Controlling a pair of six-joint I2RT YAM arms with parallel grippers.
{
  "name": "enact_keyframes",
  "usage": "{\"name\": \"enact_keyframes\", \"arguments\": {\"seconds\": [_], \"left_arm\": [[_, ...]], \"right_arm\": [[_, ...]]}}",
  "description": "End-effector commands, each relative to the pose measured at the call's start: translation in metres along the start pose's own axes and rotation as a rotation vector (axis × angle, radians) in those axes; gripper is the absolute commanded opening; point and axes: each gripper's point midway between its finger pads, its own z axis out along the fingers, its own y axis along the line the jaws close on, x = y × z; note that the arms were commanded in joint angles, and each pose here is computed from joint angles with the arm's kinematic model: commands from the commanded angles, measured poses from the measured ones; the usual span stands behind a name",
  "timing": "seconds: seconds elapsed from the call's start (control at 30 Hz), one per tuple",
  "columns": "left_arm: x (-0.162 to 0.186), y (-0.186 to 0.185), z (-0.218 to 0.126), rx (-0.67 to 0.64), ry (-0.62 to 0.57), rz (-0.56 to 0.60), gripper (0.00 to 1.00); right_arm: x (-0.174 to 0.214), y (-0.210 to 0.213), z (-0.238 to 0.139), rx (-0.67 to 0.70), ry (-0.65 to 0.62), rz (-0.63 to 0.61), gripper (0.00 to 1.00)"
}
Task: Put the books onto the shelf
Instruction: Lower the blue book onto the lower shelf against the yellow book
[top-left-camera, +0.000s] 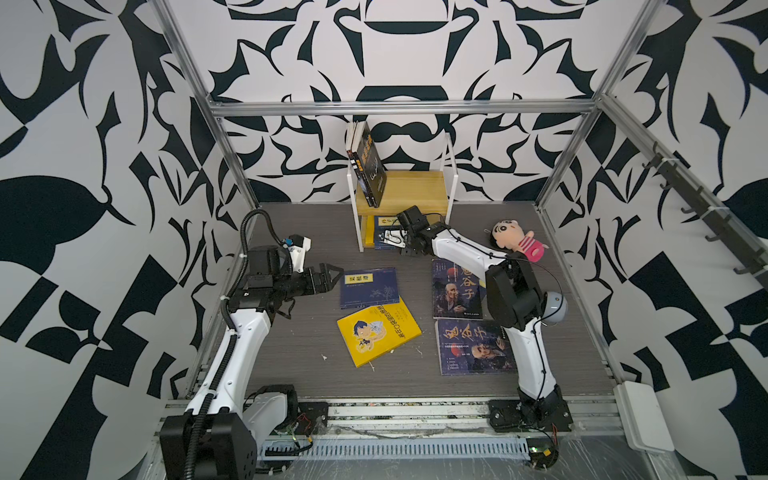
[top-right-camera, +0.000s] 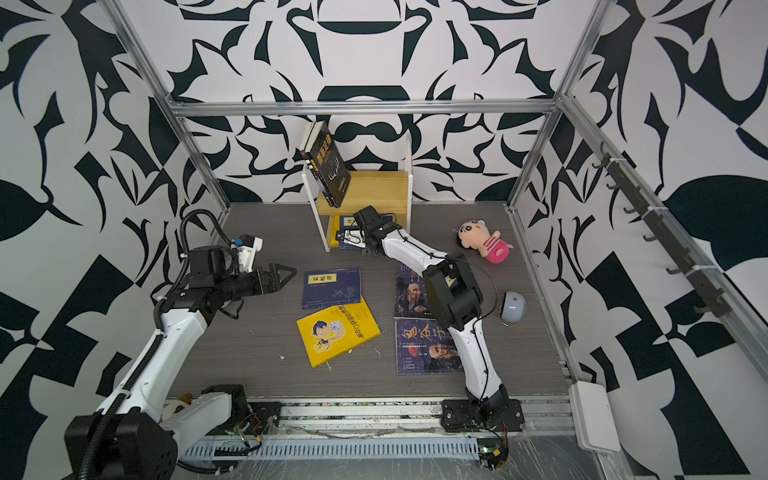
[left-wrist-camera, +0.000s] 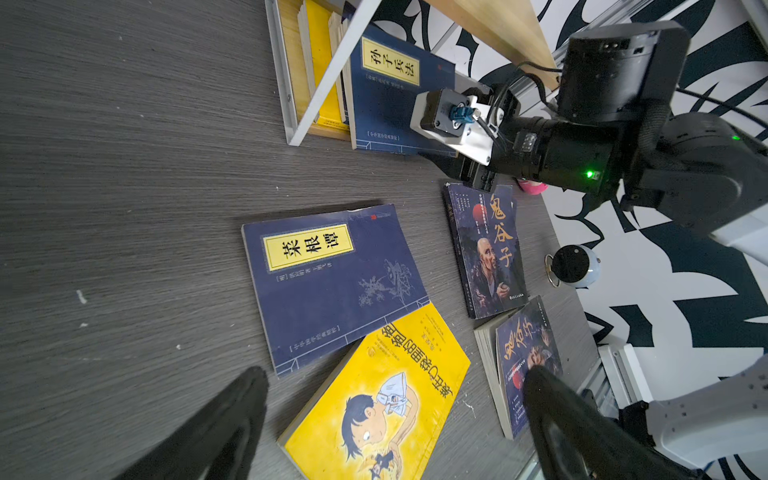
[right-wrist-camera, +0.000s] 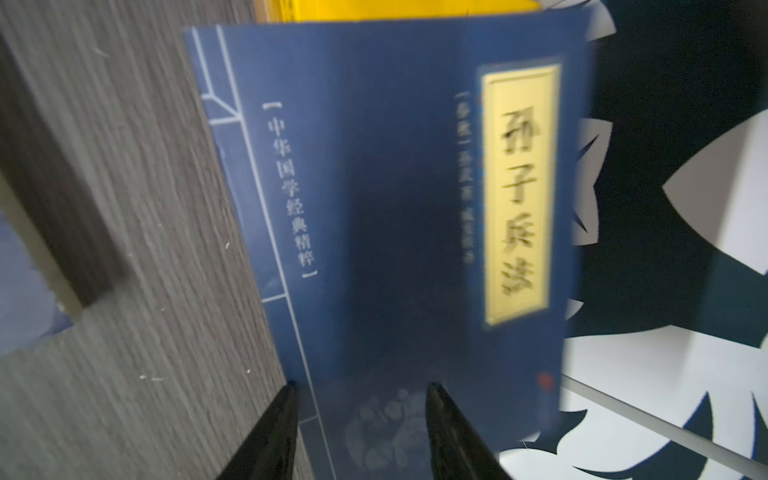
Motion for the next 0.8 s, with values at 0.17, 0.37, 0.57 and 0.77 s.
{"name": "enact_keyframes", "arguments": {"seconds": [0.17,0.37,0.57,0.77], "left_arm": [[-0.002,0.003,-0.004,-0.011,-0.018,0.012,0.99],[-0.001,0.004,-0.003,-0.009,-0.015,0.004,1.00],[-0.001,0.002,-0.004,-0.001,-0.017,0.003,1.00],[-0.001,0.002,-0.004,0.001,-0.020,0.007,1.00]], "right_arm": [[-0.011,-0.013,-0.005,0.016,-0.032,0.038,0.55],[-0.009,-0.021,-0.006,0.030,-0.035,0.061,0.52],[-0.017,-0.031,-0.008,0.037,-0.077,0.128,0.36],[-0.020,-0.039,-0.007,0.056,-0.087,0.174,0.36]]}}
